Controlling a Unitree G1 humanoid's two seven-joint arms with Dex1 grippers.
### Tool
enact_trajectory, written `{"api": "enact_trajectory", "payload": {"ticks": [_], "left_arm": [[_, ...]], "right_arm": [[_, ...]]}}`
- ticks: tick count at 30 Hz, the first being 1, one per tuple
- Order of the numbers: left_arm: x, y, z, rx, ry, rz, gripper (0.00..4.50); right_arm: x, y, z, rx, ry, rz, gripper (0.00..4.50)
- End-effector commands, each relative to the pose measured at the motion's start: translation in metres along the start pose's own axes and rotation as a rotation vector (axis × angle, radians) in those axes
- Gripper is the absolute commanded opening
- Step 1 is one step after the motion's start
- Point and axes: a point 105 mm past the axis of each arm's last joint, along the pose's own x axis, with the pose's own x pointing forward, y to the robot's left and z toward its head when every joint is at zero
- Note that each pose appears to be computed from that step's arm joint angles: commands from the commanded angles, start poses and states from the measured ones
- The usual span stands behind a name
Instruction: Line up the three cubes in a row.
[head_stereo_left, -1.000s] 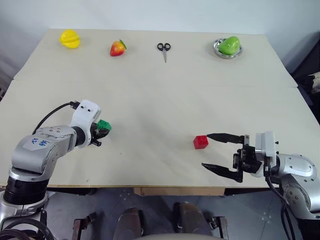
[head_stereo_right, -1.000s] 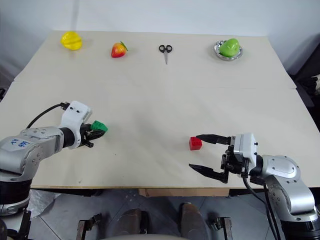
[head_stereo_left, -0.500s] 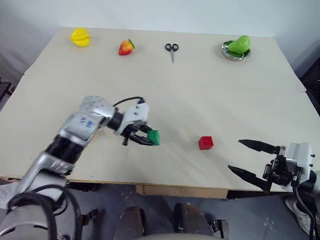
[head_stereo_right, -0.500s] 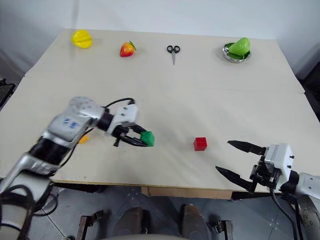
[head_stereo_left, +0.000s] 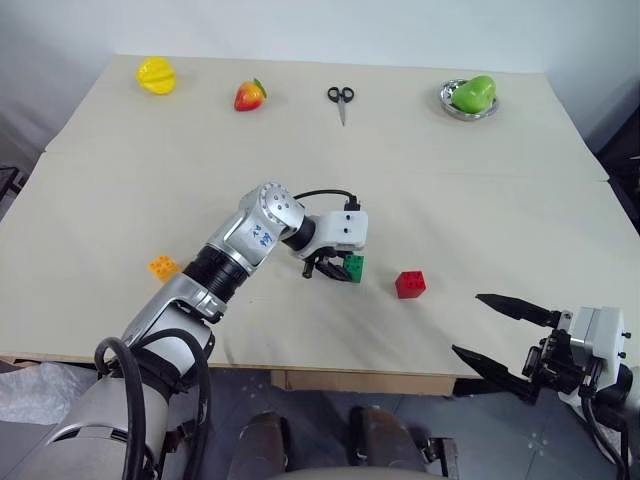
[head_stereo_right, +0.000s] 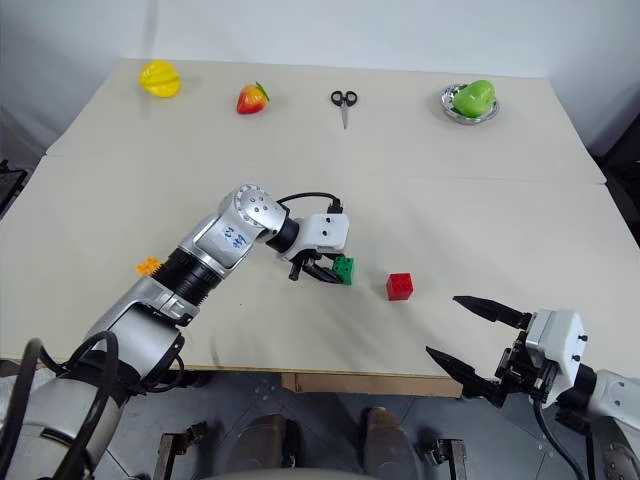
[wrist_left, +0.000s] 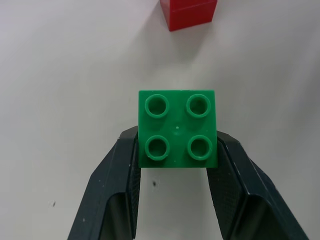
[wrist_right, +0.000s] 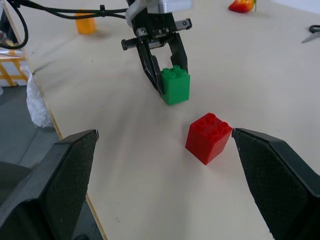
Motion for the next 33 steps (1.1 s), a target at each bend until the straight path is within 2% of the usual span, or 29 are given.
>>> {"api": "enact_trajectory", "payload": {"ticks": [1, 12, 15, 16, 20, 23, 26, 28, 30, 31, 33], "left_arm": [[-0.001, -0.001, 0.015, 0.045, -0.015, -0.002, 1.50], [0.003, -0.009, 0.012, -0.015, 0.048, 0.003, 1.50], [0.003, -0.004, 0.019, -0.008, -0.003, 0.048, 1.50], [0.002, -0.003, 0.022, -0.020, -0.018, 0.052, 2.24], [-0.012, -0.008, 0.032, -0.074, -0.110, -0.011, 3.41], [-0.037, -0.011, 0.033, -0.095, -0.219, -0.058, 4.33], [-0.056, -0.012, 0.022, -0.102, -0.241, -0.055, 4.33], [-0.089, -0.012, 0.012, -0.067, -0.360, 0.007, 4.33], [-0.122, -0.004, -0.001, -0.032, -0.487, 0.164, 4.33], [-0.133, -0.003, -0.010, -0.006, -0.506, 0.229, 4.33], [-0.173, -0.008, -0.041, -0.051, -0.538, 0.450, 4.42]], "right_arm": [[0.001, 0.002, 0.003, -0.026, -0.015, 0.009, 4.50], [0.010, 0.000, -0.001, -0.020, -0.031, 0.024, 4.50], [0.011, 0.001, -0.001, -0.020, -0.034, 0.029, 4.50], [0.012, 0.001, -0.001, -0.018, -0.036, 0.030, 4.50], [0.012, 0.001, -0.002, -0.017, -0.036, 0.037, 4.50], [0.018, -0.001, 0.002, -0.022, -0.052, 0.054, 4.50], [0.021, -0.001, 0.005, -0.027, -0.064, 0.074, 4.50], [0.029, -0.001, 0.012, -0.038, -0.091, 0.103, 4.50], [0.038, -0.001, 0.019, -0.033, -0.132, 0.126, 4.50], [0.043, -0.001, 0.022, -0.034, -0.147, 0.133, 4.50], [0.061, 0.001, 0.032, -0.041, -0.211, 0.172, 4.50]]}}
